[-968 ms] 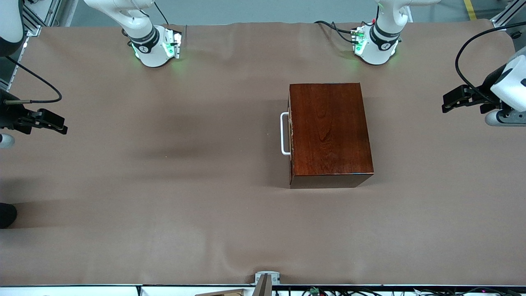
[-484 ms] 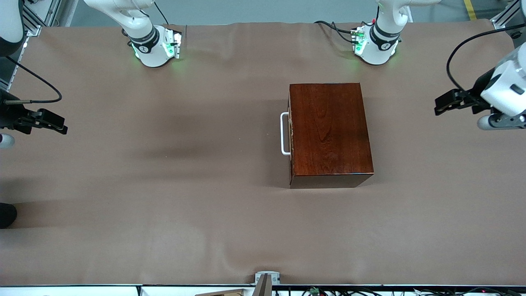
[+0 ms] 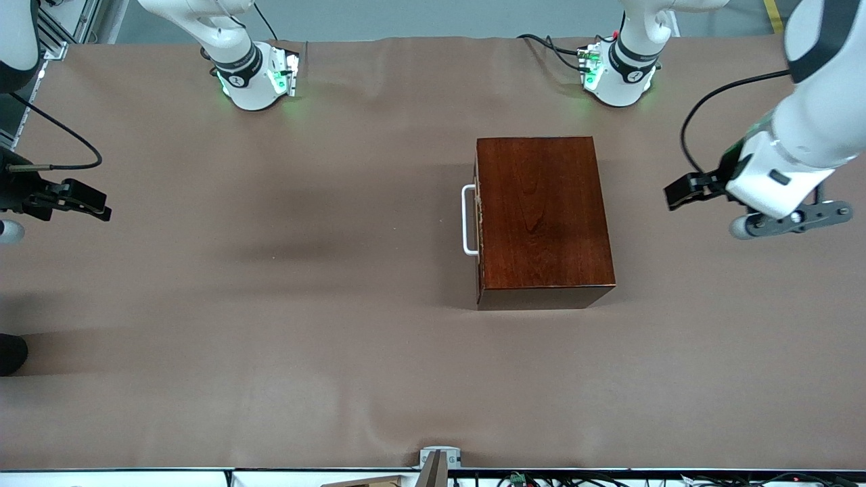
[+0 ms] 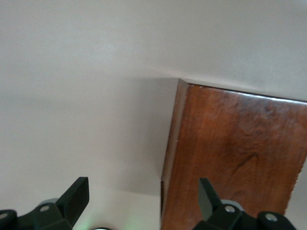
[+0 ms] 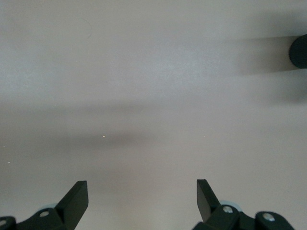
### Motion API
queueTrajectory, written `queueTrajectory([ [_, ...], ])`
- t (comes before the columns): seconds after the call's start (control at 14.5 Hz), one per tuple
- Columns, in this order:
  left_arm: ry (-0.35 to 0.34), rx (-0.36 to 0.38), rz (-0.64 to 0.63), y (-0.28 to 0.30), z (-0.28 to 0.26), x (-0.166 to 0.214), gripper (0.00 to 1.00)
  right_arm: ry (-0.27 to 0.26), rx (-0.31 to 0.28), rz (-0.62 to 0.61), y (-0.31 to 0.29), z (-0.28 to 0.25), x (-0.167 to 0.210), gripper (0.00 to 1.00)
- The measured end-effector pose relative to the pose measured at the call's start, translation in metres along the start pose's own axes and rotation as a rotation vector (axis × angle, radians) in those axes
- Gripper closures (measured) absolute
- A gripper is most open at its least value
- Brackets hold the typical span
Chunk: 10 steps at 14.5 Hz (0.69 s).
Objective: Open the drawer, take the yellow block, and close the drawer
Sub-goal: 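Reach the left gripper toward the white drawer handle of the cabinet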
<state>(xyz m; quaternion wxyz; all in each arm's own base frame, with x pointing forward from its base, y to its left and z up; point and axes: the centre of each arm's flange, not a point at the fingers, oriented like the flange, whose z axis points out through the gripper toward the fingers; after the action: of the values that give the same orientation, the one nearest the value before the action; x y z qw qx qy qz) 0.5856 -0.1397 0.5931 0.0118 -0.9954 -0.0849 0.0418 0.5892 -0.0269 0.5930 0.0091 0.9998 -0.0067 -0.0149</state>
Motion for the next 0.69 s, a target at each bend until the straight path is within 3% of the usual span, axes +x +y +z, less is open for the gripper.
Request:
queueTrajectory([
  [0.69,0.027,-0.009,-0.101,0.092,0.028,-0.017,0.0,0.0,0.0,0.0,0.0,0.0,0.0,0.0],
])
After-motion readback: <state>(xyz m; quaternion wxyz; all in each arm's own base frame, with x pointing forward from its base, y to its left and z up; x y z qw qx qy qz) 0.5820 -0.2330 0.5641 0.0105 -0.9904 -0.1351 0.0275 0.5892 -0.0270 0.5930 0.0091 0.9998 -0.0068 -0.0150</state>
